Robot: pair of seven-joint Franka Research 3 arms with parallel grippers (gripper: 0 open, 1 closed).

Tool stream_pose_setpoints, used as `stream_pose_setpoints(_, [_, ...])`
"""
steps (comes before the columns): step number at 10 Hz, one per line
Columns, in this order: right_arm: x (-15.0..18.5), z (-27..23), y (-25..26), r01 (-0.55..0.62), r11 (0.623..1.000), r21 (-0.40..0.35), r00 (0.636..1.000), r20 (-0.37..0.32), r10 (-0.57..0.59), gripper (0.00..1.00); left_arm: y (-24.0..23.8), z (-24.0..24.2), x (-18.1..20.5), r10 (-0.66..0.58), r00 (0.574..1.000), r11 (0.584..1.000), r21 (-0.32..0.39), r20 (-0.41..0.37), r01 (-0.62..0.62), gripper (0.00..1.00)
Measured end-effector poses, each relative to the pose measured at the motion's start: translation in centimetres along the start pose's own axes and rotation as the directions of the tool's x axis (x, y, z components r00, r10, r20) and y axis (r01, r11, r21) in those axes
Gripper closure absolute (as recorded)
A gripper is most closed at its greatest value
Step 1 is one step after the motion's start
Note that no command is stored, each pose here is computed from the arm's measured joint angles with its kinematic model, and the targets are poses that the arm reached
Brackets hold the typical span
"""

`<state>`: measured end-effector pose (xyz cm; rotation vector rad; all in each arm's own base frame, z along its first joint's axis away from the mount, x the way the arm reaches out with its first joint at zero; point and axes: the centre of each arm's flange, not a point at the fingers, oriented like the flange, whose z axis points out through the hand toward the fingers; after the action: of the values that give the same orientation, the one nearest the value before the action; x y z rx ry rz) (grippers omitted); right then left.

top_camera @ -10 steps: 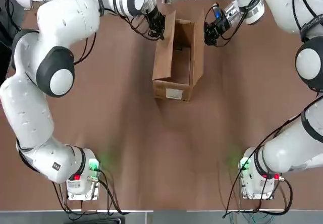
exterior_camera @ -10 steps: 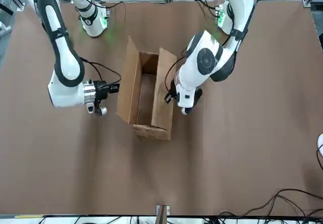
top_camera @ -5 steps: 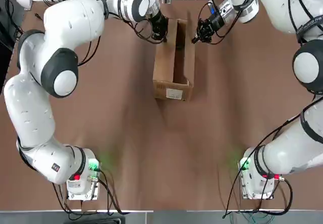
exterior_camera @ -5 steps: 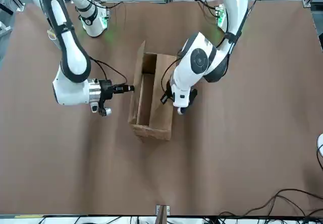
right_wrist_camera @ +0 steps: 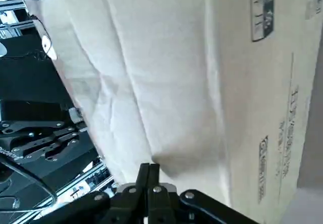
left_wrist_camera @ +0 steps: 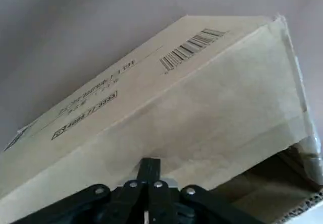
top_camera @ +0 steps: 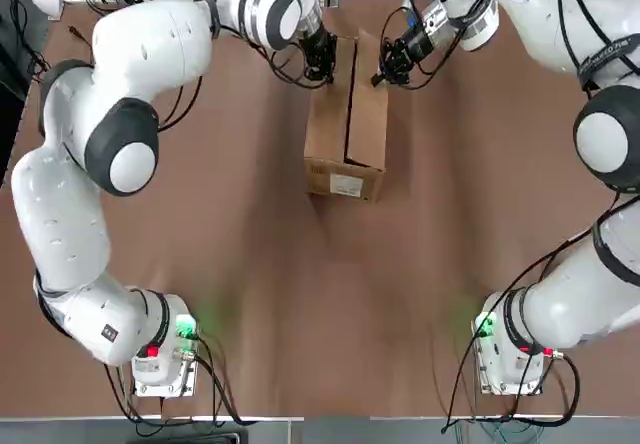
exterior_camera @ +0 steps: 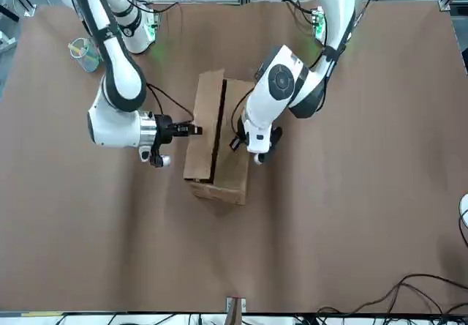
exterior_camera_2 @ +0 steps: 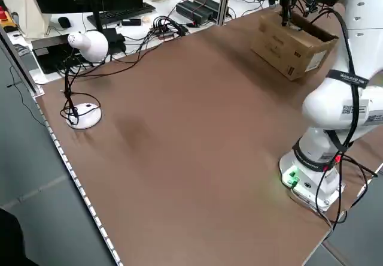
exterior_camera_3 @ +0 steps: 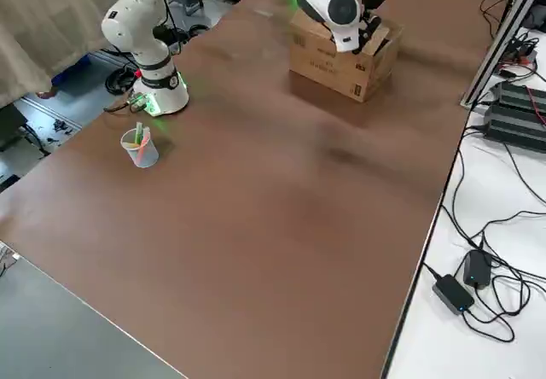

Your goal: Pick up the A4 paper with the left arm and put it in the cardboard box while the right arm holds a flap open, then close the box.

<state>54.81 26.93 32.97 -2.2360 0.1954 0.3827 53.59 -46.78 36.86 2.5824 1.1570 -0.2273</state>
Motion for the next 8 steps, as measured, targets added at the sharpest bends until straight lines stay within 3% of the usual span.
stream_pose_setpoints(4, [0.1,2.3,-0.1,-0.004,1.0,-0.03,0.999,-0.044,0.003,0.99,0.0,0.4,-0.7,0.013,0.999,1.0,0.011,-0.041,-0.012,0.99])
stream_pose_setpoints(8, [0.1,2.3,0.0,-0.005,1.0,-0.031,0.999,-0.047,0.004,0.99,0.1,1.2,-1.0,0.03,0.998,0.999,0.023,-0.064,-0.028,0.99])
